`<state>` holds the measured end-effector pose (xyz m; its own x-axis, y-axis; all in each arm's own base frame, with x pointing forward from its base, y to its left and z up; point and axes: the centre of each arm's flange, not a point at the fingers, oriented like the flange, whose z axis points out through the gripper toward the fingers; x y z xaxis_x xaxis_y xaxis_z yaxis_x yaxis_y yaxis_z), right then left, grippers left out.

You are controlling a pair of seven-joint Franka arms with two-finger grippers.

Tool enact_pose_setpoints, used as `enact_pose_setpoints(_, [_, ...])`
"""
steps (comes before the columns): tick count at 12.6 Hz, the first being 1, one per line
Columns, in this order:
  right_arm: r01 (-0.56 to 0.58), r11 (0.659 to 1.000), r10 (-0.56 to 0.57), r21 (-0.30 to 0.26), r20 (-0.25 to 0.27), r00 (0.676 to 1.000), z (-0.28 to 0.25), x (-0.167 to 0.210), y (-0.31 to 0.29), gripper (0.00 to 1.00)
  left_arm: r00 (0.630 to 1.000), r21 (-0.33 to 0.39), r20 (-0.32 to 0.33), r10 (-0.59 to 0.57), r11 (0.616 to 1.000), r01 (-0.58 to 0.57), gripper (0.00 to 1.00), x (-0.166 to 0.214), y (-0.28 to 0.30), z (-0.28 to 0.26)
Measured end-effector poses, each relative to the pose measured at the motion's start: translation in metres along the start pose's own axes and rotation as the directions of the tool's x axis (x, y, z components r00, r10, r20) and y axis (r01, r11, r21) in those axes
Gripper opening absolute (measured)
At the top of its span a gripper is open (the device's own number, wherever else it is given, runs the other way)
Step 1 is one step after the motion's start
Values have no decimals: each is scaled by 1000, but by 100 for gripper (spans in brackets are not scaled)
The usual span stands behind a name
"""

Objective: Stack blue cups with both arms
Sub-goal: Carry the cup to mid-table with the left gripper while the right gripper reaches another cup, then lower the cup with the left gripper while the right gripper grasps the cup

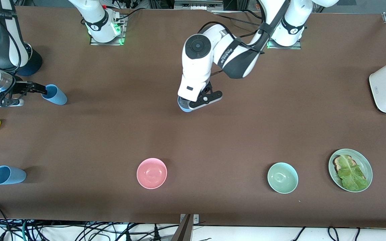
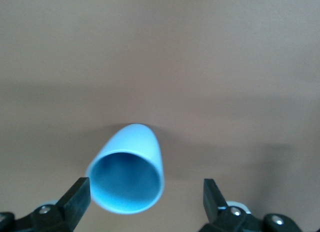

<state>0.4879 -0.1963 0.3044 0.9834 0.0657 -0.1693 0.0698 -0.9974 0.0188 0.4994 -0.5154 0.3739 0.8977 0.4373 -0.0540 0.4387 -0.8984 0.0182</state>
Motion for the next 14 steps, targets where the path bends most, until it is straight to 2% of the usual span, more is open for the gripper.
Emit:
enact_pose_setpoints(4, [7,1000,-6,-11,20,1000,26,0,12,100,1000,0,-3,-27,1000,27,6,-7,9,27])
enact_pose_setpoints(9, [3,1000,-3,-3,38,999,37,0,11,100,997,1,-52,-57,998,57,6,-15,20,69])
enact_pose_setpoints(12, [-12,1000,11,11,44,999,48,2,11,96,995,-9,-54,-83,997,83,6,-25,26,91])
enact_pose_setpoints(14, [-14,1000,14,12,51,999,54,3,10,72,995,-15,-57,-81,997,80,6,-27,29,109])
